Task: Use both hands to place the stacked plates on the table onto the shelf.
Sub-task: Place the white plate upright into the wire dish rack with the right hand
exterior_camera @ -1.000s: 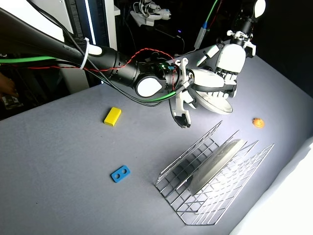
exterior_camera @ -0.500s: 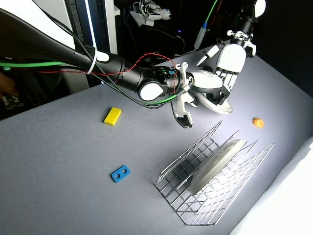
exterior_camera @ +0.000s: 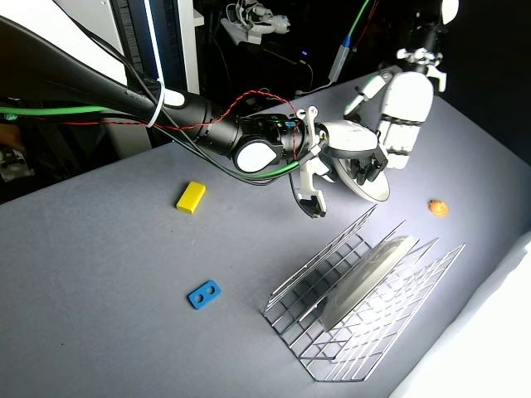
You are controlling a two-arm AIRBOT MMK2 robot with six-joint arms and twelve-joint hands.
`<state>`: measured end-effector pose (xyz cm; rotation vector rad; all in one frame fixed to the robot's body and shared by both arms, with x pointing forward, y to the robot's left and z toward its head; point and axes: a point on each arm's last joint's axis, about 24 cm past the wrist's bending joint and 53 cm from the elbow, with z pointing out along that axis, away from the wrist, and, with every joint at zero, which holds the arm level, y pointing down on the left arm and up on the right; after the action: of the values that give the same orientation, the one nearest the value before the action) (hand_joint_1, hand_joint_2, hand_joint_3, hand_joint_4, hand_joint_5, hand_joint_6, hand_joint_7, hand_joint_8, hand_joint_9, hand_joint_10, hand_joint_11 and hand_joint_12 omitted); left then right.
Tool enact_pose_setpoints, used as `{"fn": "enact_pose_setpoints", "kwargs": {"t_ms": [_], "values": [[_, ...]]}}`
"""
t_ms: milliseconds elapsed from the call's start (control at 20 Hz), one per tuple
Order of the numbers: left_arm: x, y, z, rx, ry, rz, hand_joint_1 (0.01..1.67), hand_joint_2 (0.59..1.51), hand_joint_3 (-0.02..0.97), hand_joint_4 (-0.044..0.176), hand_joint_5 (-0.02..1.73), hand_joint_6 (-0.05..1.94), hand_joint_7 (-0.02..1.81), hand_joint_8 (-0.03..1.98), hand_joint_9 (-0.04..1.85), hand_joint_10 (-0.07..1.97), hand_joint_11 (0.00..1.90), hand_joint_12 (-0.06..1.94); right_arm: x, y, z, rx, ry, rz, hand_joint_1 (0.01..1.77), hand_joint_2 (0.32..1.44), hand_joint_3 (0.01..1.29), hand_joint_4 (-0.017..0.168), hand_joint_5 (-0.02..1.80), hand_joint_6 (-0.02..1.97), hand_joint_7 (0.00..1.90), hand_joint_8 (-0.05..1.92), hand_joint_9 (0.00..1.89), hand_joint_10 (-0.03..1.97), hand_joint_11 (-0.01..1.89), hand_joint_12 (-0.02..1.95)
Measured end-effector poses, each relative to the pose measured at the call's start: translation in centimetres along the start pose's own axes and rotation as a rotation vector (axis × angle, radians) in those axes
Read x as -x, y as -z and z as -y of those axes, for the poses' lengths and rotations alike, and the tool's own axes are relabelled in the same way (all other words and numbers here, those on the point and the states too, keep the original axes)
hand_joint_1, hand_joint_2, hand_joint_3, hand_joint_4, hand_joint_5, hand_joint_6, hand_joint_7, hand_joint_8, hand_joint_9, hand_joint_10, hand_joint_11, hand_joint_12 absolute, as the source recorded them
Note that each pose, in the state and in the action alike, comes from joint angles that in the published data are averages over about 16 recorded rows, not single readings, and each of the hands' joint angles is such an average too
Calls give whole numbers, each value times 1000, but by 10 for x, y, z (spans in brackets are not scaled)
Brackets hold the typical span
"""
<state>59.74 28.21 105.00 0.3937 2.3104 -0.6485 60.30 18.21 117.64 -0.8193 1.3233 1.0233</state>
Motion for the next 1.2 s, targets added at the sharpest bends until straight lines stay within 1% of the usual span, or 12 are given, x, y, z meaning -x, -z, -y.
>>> {"fn": "enact_pose_setpoints", "kwargs": {"t_ms": [150,300,450,600,750,900,1200], "values": [[27,5,-3,7,-3,68,14,1123,11,3,51,19,68,-2,37,11,28,16,4,6,-1,4,4,2,1168,972,10,-1,899,397,999,873,1100,481,674,1328],[51,10,-6,12,-15,128,14,1122,11,2,51,20,72,-2,43,11,32,18,9,14,-3,10,9,3,1168,973,10,2,900,473,1017,893,1092,481,670,1336],[69,15,-7,12,-35,172,13,1122,11,2,52,20,77,-1,47,9,33,18,19,25,-7,18,14,7,1168,974,10,8,909,563,1031,903,1088,477,668,1348],[83,19,-6,9,-60,203,12,1121,12,3,55,20,82,-1,52,9,35,17,31,40,-12,27,19,11,1171,977,10,13,924,663,1043,912,1083,473,664,1353],[91,23,-5,6,-88,220,12,1119,11,3,58,20,86,-1,57,9,36,17,47,57,-19,35,18,17,1175,980,10,15,937,777,1052,914,1083,469,656,1360],[96,26,-5,2,-118,227,12,1118,11,3,63,20,95,-2,66,9,39,17,64,74,-26,39,10,26,1179,982,11,16,948,869,1062,914,1084,466,652,1364],[93,31,-2,-20,-196,203,14,1118,12,3,69,19,99,-2,69,8,34,25,104,104,-33,30,-48,59,1188,986,11,16,966,938,1064,908,1078,476,633,1379]]}}
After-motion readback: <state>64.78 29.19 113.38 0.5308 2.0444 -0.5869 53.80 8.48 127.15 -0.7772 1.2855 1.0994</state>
